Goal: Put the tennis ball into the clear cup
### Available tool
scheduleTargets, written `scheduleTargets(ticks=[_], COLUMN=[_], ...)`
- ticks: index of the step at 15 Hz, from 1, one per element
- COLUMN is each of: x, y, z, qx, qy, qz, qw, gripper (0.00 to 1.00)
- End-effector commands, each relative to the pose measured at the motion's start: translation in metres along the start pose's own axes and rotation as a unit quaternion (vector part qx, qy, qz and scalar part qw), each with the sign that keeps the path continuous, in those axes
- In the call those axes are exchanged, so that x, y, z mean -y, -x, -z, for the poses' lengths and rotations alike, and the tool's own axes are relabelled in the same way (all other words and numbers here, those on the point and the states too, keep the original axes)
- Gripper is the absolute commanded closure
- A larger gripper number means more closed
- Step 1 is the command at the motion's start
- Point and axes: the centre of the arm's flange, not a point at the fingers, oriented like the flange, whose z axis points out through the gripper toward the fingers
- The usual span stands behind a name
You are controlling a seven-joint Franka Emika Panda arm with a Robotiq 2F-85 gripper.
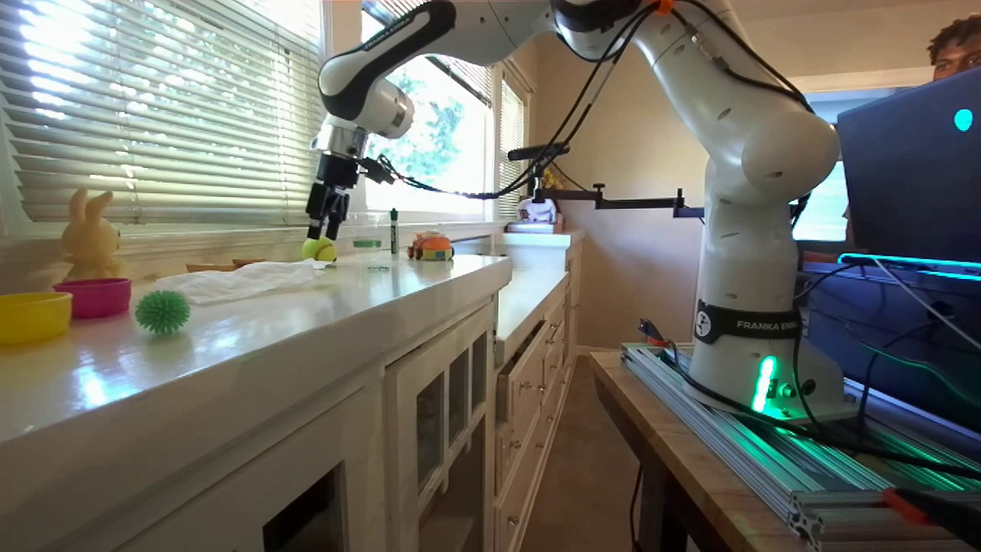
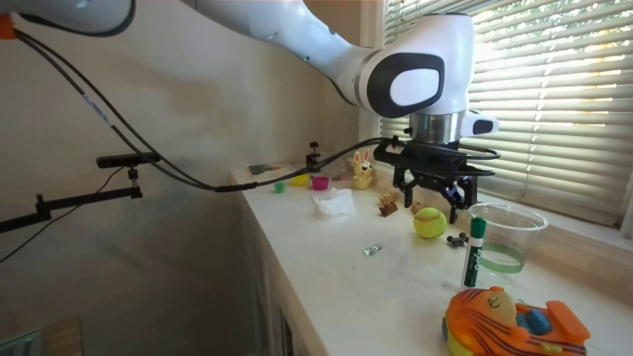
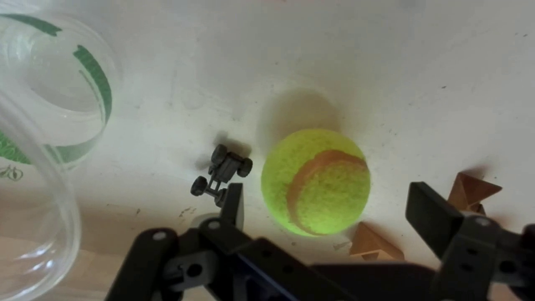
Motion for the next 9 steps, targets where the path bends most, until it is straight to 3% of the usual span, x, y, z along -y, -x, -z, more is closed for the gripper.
scheduleTargets(ticks=[1,7,9], x=[-0.0029,-0.0025,-0.0025], y=[-0.0103,-0.011,-0.0111], z=[-0.0002,-0.0008,-0.0001], qx=[0.01,0.016,0.018], qy=[-0.002,-0.007,-0.008], qz=[0.001,0.004,0.005], qw=[0.9999,0.9998,0.9998], gripper=[0.22,0.64,0.67])
